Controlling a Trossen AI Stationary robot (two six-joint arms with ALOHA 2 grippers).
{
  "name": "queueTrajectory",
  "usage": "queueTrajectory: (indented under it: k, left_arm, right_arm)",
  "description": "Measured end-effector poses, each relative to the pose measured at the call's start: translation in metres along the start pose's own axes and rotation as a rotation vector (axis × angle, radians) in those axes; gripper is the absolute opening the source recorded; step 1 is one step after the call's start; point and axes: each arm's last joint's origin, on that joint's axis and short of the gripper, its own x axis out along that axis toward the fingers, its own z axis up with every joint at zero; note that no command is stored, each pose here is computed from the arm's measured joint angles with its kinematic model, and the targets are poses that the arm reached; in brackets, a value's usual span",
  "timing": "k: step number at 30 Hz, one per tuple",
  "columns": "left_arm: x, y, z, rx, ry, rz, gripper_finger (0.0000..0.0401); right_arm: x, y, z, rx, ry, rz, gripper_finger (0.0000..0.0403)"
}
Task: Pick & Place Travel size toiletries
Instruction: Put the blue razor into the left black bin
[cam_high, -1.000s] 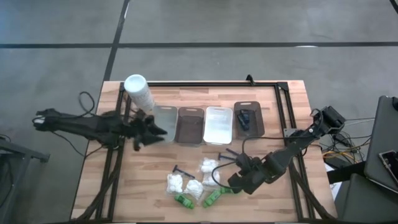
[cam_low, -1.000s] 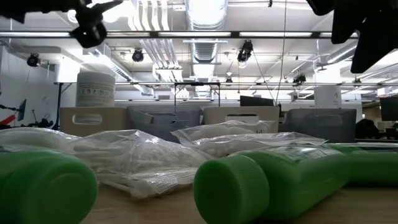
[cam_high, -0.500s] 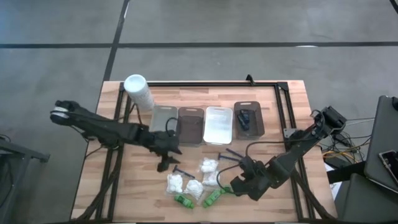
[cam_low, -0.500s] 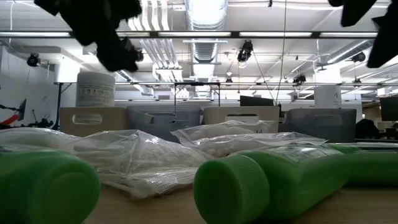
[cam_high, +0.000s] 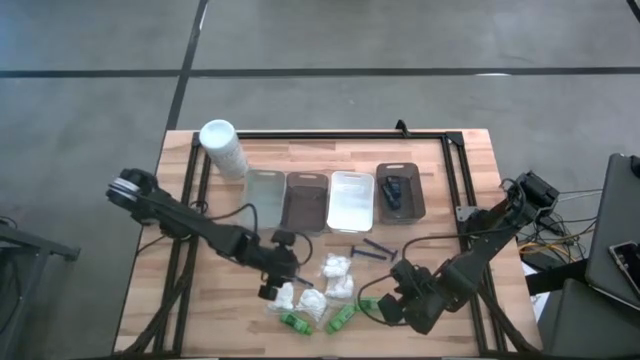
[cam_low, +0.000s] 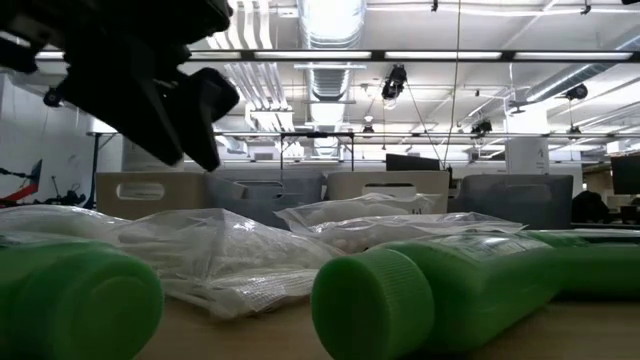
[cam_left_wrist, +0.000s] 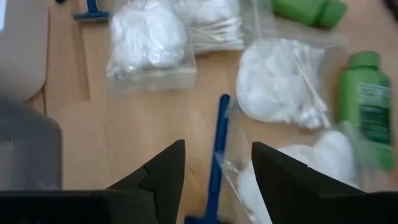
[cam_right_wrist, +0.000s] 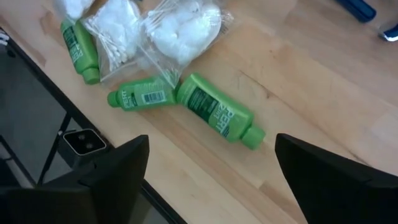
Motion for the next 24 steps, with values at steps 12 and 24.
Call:
queueTrajectory:
  k: [12, 24]
  left_arm:
    - [0.046, -0.007, 0.012, 0.031, 0.069, 0.051, 0.0188]
    - [0.048, -0.020, 0.001, 0.054, 0.175, 0.056, 0.0188]
  right_arm:
    - [0.000, 0.000, -0.001, 0.000, 0.002, 0.005, 0.0355]
    - [-0.002, -0.001, -0.006, -0.006, 0.011, 0.008, 0.0316]
